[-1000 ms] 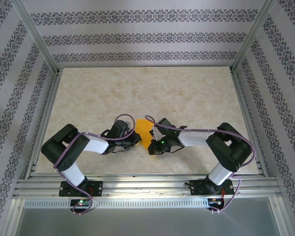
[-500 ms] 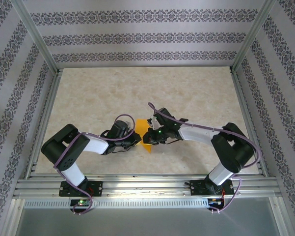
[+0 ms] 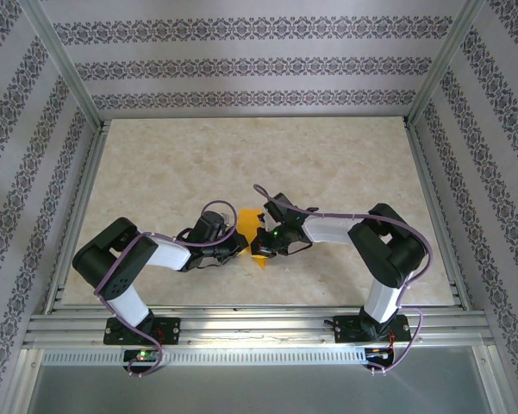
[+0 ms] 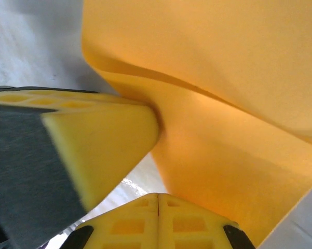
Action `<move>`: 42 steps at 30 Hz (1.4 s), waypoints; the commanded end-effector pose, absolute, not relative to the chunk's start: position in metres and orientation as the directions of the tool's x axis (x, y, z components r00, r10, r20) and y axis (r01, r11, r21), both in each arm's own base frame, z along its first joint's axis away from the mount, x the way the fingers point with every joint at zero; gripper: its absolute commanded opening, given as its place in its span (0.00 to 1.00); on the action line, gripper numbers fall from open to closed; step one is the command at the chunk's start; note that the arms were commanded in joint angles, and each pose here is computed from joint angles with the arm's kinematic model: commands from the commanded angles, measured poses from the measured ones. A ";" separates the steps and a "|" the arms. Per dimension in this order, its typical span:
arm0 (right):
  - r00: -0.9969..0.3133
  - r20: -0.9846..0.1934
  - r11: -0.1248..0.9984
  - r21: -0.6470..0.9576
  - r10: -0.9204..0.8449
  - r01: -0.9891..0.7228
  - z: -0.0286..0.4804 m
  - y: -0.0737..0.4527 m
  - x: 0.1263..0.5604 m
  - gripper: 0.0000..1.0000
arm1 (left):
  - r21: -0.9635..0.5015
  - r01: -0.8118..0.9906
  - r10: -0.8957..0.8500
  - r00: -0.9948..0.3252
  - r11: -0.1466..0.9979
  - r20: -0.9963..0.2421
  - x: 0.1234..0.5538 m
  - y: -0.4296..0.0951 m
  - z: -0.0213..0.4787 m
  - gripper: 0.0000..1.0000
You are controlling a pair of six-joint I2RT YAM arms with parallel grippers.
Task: Fold a paper plane with a square sheet of paper (pick it up from the middle)
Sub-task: Third fold the triangle at the center of the table.
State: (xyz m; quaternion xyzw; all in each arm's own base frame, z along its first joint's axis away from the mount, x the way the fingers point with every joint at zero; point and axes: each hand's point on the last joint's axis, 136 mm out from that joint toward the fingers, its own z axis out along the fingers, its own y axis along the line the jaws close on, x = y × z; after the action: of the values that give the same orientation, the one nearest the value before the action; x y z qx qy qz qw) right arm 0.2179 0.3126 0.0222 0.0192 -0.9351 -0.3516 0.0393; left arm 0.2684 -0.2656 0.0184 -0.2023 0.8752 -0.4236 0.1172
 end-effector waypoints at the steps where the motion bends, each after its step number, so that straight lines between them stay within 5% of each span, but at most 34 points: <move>1: -0.994 0.070 0.777 0.629 -0.081 -0.018 0.011 0.309 0.213 0.04 | -0.743 -0.282 -0.440 -0.898 0.607 -0.019 0.257 -0.262 0.001 0.00; 23: -0.986 0.099 0.798 0.601 -0.137 -0.051 0.002 0.276 0.164 0.06 | -0.725 -0.308 -0.457 -0.889 0.616 -0.011 0.257 -0.257 -0.006 0.00; 29: -0.983 0.075 0.792 0.604 -0.167 -0.088 0.001 0.281 0.172 0.04 | -0.779 -0.200 -0.418 -0.904 0.595 -0.088 0.266 -0.268 0.031 0.01; 35: -0.976 0.069 0.776 0.618 -0.207 -0.121 0.002 0.285 0.176 0.03 | -0.781 -0.031 -0.329 -0.917 0.624 -0.226 0.273 -0.274 0.080 0.12; 42: -0.969 0.046 0.755 0.636 -0.243 -0.160 0.004 0.284 0.185 0.02 | -0.771 -0.068 -0.325 -0.927 0.633 -0.185 0.262 -0.271 0.072 0.04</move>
State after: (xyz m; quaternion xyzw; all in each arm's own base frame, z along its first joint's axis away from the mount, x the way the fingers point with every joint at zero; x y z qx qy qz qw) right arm 0.1863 0.2936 0.0148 0.0973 -0.9285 -0.3543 0.0530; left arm 0.2786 -0.2737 0.0926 -0.1202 0.8699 -0.4414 0.1846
